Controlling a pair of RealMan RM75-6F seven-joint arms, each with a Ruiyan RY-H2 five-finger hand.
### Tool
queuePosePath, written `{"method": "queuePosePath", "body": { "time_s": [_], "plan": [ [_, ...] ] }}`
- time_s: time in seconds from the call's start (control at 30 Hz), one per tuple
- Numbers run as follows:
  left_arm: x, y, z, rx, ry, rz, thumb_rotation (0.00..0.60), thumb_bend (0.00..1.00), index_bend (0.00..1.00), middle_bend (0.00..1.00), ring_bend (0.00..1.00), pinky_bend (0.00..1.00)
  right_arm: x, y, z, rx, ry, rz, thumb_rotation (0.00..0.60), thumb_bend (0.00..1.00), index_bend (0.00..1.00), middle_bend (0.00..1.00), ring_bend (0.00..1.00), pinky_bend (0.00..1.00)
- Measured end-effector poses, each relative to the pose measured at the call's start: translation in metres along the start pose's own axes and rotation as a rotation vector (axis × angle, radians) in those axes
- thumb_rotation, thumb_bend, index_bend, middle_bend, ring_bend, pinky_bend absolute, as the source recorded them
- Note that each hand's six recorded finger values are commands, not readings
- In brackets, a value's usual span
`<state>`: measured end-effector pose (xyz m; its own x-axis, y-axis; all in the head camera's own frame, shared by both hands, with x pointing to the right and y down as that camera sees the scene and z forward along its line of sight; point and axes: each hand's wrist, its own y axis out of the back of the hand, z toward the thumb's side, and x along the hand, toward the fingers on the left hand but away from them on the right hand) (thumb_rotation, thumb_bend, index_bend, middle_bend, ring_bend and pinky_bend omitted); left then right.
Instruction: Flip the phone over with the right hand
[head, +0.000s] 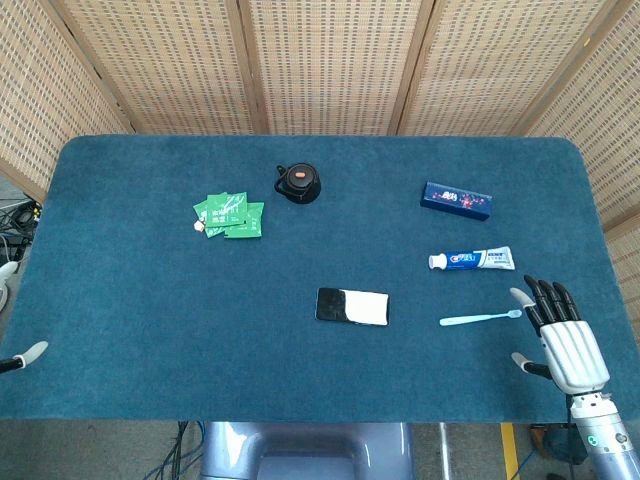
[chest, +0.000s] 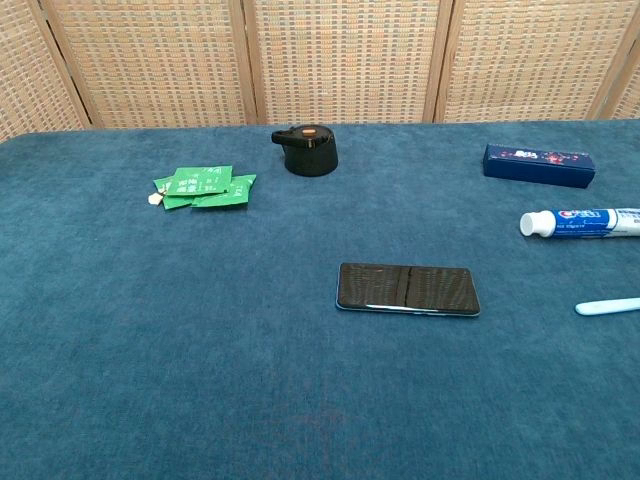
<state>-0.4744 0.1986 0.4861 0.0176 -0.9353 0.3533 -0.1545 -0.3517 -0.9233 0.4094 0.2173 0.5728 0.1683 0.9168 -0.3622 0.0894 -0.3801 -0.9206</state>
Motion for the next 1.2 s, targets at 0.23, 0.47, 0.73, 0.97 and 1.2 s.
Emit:
{"method": "queuePosePath", "body": {
  "time_s": [0.23, 0.47, 0.73, 0.97, 1.2],
  "plan": [
    [-0.001, 0.000, 0.001, 0.002, -0.002, -0.002, 0.600, 0.00, 0.00, 0.00, 0.00, 0.00, 0.001, 0.003, -0.001, -0.008, -0.005, -0.012, 0.600, 0.00, 0.00, 0.00, 0.00, 0.00],
    [0.002, -0.003, 0.001, 0.014, 0.007, -0.007, 0.600, 0.00, 0.00, 0.00, 0.00, 0.00, -0.018, -0.007, 0.018, -0.019, 0.041, 0.053, 0.600, 0.00, 0.00, 0.00, 0.00, 0.00],
    [0.011, -0.010, -0.003, 0.024, 0.032, -0.029, 0.600, 0.00, 0.00, 0.00, 0.00, 0.00, -0.071, -0.023, 0.081, -0.027, 0.138, 0.199, 0.600, 0.00, 0.00, 0.00, 0.00, 0.00],
    [0.020, -0.014, -0.011, 0.021, 0.065, -0.053, 0.600, 0.00, 0.00, 0.00, 0.00, 0.00, -0.114, -0.050, 0.126, -0.031, 0.113, 0.312, 0.600, 0.00, 0.00, 0.00, 0.00, 0.00],
    [0.026, -0.018, -0.016, 0.019, 0.083, -0.078, 0.600, 0.00, 0.00, 0.00, 0.00, 0.00, -0.137, -0.099, 0.185, -0.074, 0.066, 0.435, 0.600, 0.00, 0.00, 0.00, 0.00, 0.00]
  ]
}}
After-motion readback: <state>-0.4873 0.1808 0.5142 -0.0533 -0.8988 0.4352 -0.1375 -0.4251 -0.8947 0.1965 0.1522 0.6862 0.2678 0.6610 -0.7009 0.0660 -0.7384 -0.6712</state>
